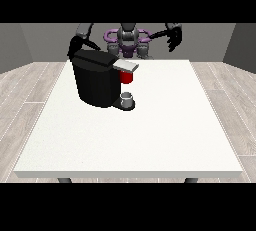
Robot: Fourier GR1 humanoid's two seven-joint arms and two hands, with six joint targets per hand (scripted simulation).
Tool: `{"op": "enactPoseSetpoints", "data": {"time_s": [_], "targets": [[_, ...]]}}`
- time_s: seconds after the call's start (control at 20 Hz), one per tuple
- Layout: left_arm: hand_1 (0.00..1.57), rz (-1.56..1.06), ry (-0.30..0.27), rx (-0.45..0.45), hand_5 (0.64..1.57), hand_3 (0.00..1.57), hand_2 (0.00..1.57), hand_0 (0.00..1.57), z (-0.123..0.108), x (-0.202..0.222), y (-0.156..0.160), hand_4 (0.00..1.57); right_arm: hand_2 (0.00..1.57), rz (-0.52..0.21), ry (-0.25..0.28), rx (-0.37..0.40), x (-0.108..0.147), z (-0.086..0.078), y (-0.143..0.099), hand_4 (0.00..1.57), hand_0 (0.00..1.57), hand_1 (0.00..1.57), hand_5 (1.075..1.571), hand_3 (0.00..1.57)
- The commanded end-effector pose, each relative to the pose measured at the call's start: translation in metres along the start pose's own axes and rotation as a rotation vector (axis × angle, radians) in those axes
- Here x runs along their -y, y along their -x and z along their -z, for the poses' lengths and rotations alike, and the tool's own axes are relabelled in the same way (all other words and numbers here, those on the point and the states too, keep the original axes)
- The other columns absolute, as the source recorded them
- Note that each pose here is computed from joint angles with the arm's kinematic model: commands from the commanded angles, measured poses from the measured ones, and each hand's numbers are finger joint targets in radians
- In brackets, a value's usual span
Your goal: Insert the coffee pod into the coffee machine and close the lid
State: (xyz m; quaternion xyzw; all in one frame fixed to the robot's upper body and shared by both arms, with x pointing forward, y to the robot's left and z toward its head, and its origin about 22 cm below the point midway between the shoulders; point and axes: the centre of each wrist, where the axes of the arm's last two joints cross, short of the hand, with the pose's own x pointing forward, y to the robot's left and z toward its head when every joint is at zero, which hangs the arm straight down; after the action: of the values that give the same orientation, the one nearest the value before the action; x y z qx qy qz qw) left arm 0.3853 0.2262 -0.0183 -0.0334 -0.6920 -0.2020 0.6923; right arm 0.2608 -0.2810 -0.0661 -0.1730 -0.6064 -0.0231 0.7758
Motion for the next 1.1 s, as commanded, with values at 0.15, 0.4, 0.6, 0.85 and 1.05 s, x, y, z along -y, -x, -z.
{"op": "enactPoseSetpoints", "data": {"time_s": [0.15, 0.4, 0.6, 0.85, 1.05], "targets": [[0.00, -0.120, -0.005, -0.159, 1.571, 0.00, 0.00, 0.00, -0.036, 0.025, 0.047, 0.39, 0.00, 0.076, -0.167, 0.093, -0.032, -0.001, -0.037, 0.00, 0.00, 0.00, 1.571, 0.00], [0.00, -0.181, -0.012, -0.149, 1.571, 0.00, 0.00, 0.00, -0.047, 0.021, 0.050, 0.35, 0.00, 0.027, -0.214, 0.170, -0.020, 0.014, -0.075, 0.20, 0.00, 0.00, 1.571, 0.00], [0.00, -0.155, -0.019, -0.138, 1.571, 0.00, 0.00, 0.00, -0.046, 0.016, 0.038, 0.41, 0.00, -0.068, -0.246, 0.235, 0.003, 0.023, -0.093, 0.24, 0.00, 0.00, 1.571, 0.00], [0.00, -0.150, -0.053, -0.046, 1.571, 0.00, 0.00, 0.00, -0.048, 0.009, 0.017, 0.39, 0.00, 0.025, -0.191, 0.242, 0.017, 0.043, -0.125, 0.00, 0.00, 0.00, 1.571, 0.00], [0.00, -0.120, -0.050, 0.019, 1.571, 0.00, 0.00, 0.00, -0.053, 0.011, 0.011, 0.36, 0.00, 0.057, -0.215, 0.250, 0.001, 0.051, -0.130, 0.00, 0.00, 0.00, 1.571, 0.00]]}}
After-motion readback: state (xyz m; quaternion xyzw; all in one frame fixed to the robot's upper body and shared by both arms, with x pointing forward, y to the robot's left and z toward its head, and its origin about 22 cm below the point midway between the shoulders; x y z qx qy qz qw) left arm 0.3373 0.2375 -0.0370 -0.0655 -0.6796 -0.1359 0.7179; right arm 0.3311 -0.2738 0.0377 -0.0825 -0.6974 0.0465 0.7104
